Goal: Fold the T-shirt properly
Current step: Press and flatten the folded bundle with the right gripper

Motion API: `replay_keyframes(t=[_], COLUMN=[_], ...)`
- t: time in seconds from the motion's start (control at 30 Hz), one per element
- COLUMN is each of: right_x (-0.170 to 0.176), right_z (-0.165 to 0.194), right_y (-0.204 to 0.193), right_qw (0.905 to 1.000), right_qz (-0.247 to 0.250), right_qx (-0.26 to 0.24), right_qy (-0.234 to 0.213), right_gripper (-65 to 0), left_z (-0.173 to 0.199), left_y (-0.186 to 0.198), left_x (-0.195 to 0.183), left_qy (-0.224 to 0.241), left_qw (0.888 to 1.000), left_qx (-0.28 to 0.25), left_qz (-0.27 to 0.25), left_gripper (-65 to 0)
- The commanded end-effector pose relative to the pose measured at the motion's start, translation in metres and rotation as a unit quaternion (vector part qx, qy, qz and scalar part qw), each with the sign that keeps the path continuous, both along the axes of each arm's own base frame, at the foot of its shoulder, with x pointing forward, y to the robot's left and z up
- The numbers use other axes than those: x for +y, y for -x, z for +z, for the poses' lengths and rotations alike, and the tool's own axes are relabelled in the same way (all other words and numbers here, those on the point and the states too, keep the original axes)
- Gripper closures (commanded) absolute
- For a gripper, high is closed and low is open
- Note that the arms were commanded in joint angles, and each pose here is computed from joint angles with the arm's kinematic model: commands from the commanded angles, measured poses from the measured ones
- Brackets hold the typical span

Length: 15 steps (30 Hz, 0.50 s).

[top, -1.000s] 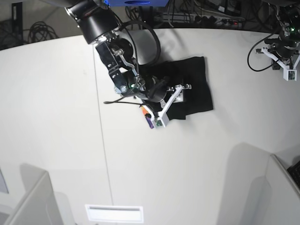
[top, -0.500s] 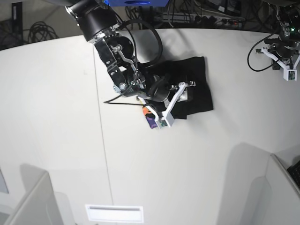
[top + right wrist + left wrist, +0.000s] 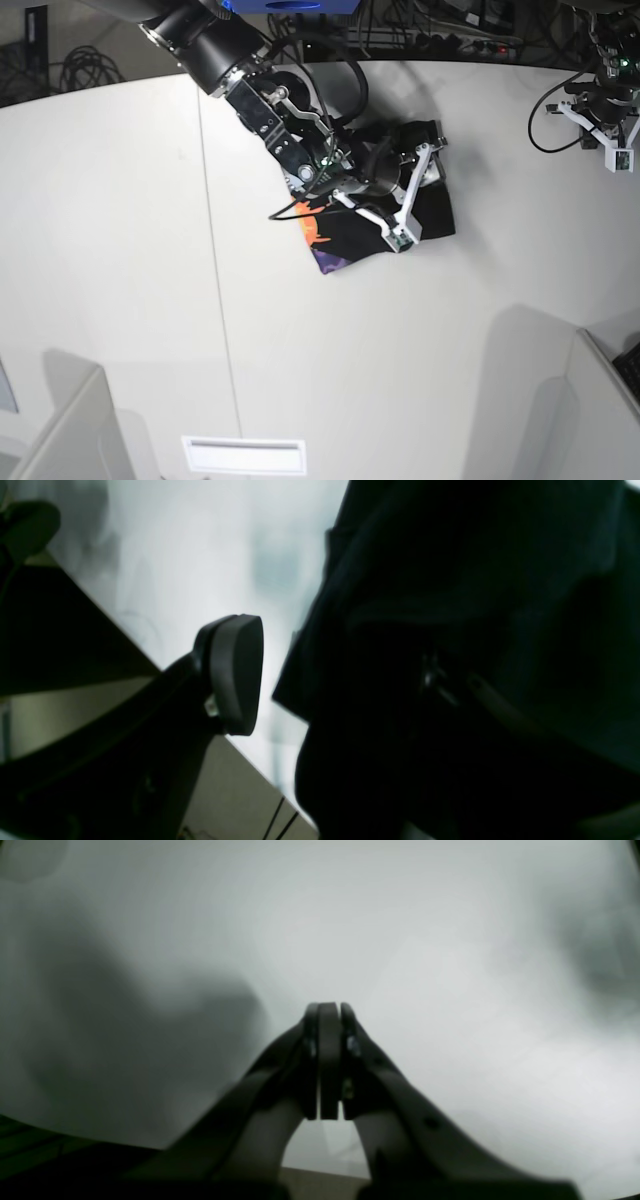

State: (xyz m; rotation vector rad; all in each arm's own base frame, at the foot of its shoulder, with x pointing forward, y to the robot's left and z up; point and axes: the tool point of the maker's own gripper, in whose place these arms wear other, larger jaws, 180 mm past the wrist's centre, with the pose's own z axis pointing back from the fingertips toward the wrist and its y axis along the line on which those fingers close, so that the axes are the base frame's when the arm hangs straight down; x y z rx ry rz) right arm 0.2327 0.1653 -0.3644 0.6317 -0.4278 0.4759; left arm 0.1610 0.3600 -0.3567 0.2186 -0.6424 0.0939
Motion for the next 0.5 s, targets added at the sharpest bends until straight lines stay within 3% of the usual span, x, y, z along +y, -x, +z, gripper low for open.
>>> replay_keyframes(t=[0.0,0.2,0.47], right_x=[0.013,0.033,0.025], right_z=[0.017,0.014,0.050], right_y=[-0.007,0.007,-0.002], right_qw=[0.9996,0.9971,0.9916], right_qz=[0.009,0.060,0.061], right_qx=[-0.022,-0.046,-0.108], right_qy=[-0.018,-0.006,-0.038], right_gripper=[-36.6,-36.6,-36.2], left_z=[0.011,0.012,0.002], left_y=[-0.006,-0.007,-0.003], left_x=[0.004,0.003,-0.015], left_qy=[-0.010,-0.010,0.012], left_qw=[1.000,1.000,1.000], left_qx=[-0.016,-0.018,-0.016], left_qz=[-0.006,-0.007,-0.020], left_gripper=[0.0,0.0,0.0])
